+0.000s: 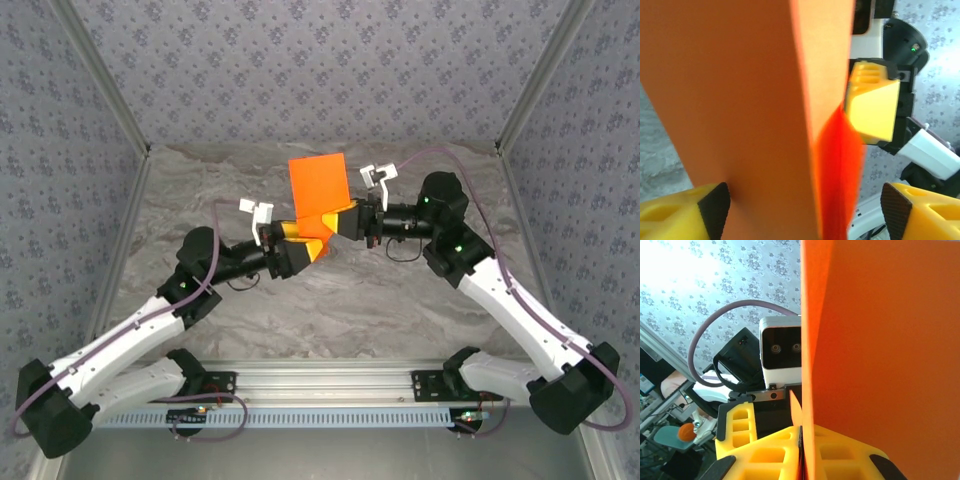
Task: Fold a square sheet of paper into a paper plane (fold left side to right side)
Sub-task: Turn over the paper at the center of the table.
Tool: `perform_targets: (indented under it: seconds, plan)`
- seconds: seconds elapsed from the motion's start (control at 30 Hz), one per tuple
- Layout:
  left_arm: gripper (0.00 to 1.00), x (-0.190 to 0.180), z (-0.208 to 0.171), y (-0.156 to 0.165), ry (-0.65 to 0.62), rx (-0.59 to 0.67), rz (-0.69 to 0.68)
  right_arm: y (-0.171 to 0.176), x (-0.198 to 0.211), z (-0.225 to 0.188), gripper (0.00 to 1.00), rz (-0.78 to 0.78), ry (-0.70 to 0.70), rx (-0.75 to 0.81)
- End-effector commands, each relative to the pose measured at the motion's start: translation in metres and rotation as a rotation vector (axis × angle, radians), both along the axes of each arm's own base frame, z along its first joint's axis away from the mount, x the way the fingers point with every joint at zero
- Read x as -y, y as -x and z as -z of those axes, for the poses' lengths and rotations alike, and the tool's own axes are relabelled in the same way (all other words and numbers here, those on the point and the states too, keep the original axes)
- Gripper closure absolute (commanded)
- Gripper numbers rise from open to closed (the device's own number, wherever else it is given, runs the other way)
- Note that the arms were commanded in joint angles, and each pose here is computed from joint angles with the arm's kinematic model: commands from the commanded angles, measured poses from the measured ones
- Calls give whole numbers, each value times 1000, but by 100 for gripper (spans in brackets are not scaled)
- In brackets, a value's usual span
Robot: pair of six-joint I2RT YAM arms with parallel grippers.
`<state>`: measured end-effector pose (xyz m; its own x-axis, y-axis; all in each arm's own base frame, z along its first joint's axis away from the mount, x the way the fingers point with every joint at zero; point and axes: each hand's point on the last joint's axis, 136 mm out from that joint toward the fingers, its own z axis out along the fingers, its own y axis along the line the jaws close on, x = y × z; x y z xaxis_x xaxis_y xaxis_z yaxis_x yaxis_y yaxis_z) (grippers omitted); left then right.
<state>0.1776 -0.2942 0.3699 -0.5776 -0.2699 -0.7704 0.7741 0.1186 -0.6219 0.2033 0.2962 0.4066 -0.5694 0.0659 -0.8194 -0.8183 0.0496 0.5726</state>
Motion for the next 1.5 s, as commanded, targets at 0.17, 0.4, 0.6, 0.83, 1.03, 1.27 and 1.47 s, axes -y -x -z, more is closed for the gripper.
perform_targets:
  seconds: [0.17,0.4,0.6,0.83,1.03,1.27,1.47]
  plan:
    - [63,-3,-43,22,122,95,78,7,-2,-13,87,-31,-52,-16]
    - [91,0,0,3,-53,5,-43,-9,25,19,51,177,103,1]
    - [100,-30,118,-33,-654,-98,-399,-49,128,108,20,757,613,-76]
    - [100,-97,198,-35,-1419,-106,-826,-44,237,157,5,1183,908,-206]
    - [100,-98,234,-27,-1771,-171,-996,-27,279,163,0,1325,984,-236]
    - [99,-58,287,-30,-1919,-214,-928,-9,295,159,0,1364,978,-255]
    - [100,-23,322,-37,-1967,-229,-807,-2,296,156,0,1355,968,-265]
